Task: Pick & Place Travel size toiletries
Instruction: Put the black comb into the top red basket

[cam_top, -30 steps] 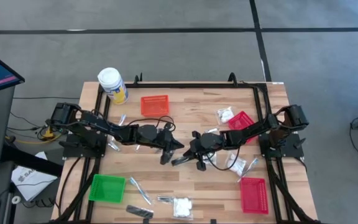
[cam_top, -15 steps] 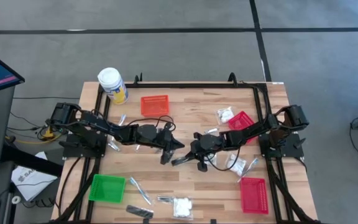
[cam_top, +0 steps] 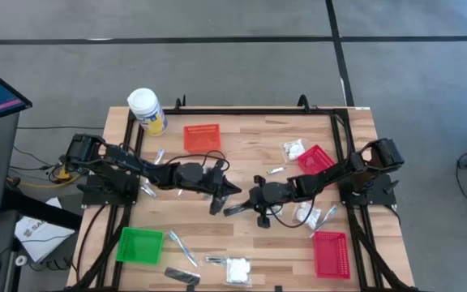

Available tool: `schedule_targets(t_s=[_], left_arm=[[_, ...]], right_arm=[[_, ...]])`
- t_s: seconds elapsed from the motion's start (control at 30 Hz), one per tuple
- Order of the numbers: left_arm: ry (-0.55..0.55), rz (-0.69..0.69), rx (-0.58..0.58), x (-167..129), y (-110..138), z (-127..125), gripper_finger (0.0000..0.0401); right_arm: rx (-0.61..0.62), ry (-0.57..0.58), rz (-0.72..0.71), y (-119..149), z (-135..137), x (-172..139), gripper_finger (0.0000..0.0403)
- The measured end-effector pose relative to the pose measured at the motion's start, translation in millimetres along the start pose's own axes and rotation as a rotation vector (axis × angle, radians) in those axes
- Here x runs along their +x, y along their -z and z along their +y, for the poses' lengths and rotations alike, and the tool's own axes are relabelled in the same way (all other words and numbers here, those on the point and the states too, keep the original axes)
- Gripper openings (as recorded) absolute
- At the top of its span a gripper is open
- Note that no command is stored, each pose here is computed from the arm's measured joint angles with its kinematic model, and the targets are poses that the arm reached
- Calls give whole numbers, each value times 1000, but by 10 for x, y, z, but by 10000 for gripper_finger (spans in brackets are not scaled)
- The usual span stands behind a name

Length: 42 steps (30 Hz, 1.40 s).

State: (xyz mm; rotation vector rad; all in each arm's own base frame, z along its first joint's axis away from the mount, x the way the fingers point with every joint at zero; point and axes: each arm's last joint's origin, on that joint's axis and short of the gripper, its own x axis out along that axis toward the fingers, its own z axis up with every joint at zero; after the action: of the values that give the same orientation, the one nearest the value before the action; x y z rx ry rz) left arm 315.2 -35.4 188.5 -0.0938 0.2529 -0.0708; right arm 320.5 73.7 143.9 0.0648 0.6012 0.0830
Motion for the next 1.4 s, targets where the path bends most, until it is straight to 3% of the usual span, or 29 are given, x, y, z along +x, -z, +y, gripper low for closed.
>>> schedule_targets(t_s=[0.1, 0.33, 0.43, 0.57, 0.77, 1.07, 1.4], left_arm=[[10, 27, 5, -20, 70, -34, 3], [30, 66, 13, -69, 205, -95, 3], [41, 73, 15, -80, 231, -124, 3], [70, 92, 19, -63, 280, -148, 3], [49, 166, 25, 159, 466, -147, 3], [-117, 299, 73, 386, 682, -58, 3], [-112, 368, 66, 387, 777, -63, 3]], right_arm=[[-7, 2, -48, 45, -12, -14, 0], [60, -81, -339, 328, -211, -230, 0], [70, -85, -375, 344, -237, -264, 0], [40, -142, -372, 307, -180, -252, 0], [34, -140, -292, 313, -153, -198, 0], [47, -141, -159, 350, -106, -137, 4], [-6, -122, -88, 250, 9, -76, 85]])
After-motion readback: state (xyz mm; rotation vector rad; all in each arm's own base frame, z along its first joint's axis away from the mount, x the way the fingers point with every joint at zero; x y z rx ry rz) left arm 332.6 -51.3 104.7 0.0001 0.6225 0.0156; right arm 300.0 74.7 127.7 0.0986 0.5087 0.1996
